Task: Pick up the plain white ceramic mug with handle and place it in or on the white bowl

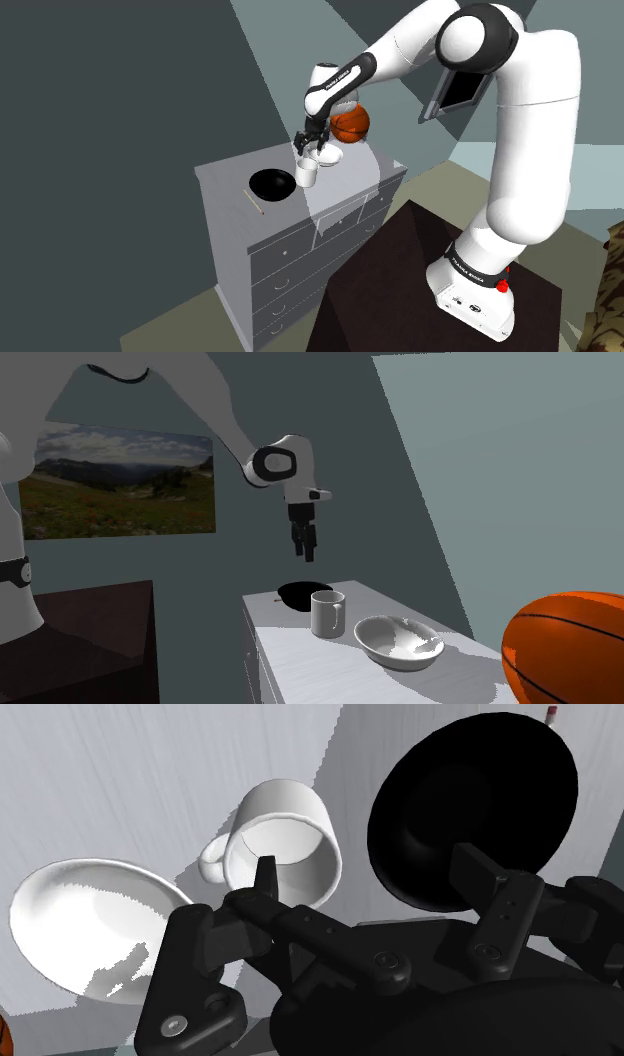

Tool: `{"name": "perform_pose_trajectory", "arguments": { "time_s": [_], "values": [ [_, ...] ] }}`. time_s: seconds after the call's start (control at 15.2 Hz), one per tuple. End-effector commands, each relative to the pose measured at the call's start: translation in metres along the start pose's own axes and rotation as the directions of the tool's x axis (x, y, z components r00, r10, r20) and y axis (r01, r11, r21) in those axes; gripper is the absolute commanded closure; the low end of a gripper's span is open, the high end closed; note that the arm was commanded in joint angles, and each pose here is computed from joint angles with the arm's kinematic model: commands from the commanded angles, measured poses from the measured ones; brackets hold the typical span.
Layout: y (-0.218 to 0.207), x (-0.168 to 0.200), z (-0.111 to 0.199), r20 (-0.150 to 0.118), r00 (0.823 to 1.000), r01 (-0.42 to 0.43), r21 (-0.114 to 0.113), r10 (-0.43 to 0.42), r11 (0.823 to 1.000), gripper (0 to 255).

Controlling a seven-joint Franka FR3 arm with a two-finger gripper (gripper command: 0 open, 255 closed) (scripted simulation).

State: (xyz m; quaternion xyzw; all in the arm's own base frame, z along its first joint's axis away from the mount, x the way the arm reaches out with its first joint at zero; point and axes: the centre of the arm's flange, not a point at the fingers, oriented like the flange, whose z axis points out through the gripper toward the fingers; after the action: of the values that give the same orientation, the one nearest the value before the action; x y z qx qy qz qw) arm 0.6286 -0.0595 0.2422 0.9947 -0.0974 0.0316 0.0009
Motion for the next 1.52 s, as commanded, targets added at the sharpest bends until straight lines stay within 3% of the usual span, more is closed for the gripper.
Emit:
{"name": "perform_pose_trajectory", "arguments": {
  "time_s": [0.0, 0.4, 0.86, 1.39, 1.45],
  "values": [
    [-0.002, 0.014, 0.023, 0.007, 1.0, -0.003, -0.001, 0.003, 1.0, 0],
    [-0.001, 0.057, 0.088, 0.022, 1.0, -0.011, -0.003, 0.011, 1.0, 0],
    [-0.001, 0.056, 0.125, 0.022, 1.0, -0.011, -0.003, 0.011, 1.0, 0],
    [-0.001, 0.056, 0.128, 0.022, 1.0, -0.011, -0.003, 0.011, 1.0, 0],
    [-0.001, 0.056, 0.128, 0.022, 1.0, -0.011, -0.003, 0.011, 1.0, 255]
  ]
}}
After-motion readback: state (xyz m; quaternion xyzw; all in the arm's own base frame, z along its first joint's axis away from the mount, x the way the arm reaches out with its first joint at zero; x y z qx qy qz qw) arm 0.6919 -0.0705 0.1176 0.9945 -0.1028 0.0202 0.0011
